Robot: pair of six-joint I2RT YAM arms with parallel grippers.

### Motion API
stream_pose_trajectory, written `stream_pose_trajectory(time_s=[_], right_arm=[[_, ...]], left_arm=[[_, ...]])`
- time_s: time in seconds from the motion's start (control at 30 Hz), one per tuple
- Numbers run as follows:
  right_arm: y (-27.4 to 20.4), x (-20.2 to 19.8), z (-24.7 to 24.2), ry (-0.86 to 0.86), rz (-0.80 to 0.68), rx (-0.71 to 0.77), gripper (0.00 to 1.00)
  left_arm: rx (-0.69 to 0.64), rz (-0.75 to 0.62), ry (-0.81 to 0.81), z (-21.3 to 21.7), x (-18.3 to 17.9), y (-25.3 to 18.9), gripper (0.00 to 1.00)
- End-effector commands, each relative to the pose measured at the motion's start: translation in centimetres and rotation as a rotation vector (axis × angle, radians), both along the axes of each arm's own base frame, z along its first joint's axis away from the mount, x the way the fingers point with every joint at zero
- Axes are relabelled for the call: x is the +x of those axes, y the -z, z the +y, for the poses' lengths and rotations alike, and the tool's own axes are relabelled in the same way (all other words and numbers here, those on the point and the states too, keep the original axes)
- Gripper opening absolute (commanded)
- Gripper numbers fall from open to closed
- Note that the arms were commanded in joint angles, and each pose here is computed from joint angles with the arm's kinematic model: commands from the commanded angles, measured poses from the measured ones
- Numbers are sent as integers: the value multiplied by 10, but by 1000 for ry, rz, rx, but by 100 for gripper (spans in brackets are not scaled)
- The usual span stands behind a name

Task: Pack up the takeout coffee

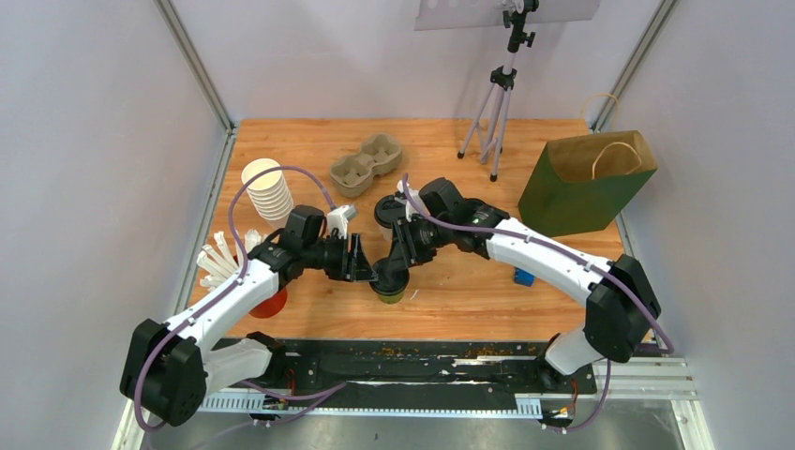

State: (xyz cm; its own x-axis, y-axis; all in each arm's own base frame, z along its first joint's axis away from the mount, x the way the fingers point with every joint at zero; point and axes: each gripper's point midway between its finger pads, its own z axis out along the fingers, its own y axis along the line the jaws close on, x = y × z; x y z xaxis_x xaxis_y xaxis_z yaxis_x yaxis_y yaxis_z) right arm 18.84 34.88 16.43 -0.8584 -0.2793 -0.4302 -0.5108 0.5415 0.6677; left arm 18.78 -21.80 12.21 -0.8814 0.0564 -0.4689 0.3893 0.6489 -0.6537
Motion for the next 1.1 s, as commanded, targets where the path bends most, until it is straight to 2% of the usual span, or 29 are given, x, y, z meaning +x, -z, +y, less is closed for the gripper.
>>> stream_pose_trajectory(time_s=[0.0, 0.47, 0.87, 1.07], right_arm=[[-37, 21, -8, 52, -166, -19, 36], [-8, 29, -23, 96, -146, -162, 38], [19, 30, -25, 94, -111, -219, 30], [28, 25, -25, 92, -98, -201, 28]], left_arm=[[-8, -29, 18, -2, 3, 1, 54], [-2, -23, 14, -1, 3, 4, 55], [5, -24, 15, 0, 2, 5, 55], [11, -25, 14, 1, 1, 6, 56]])
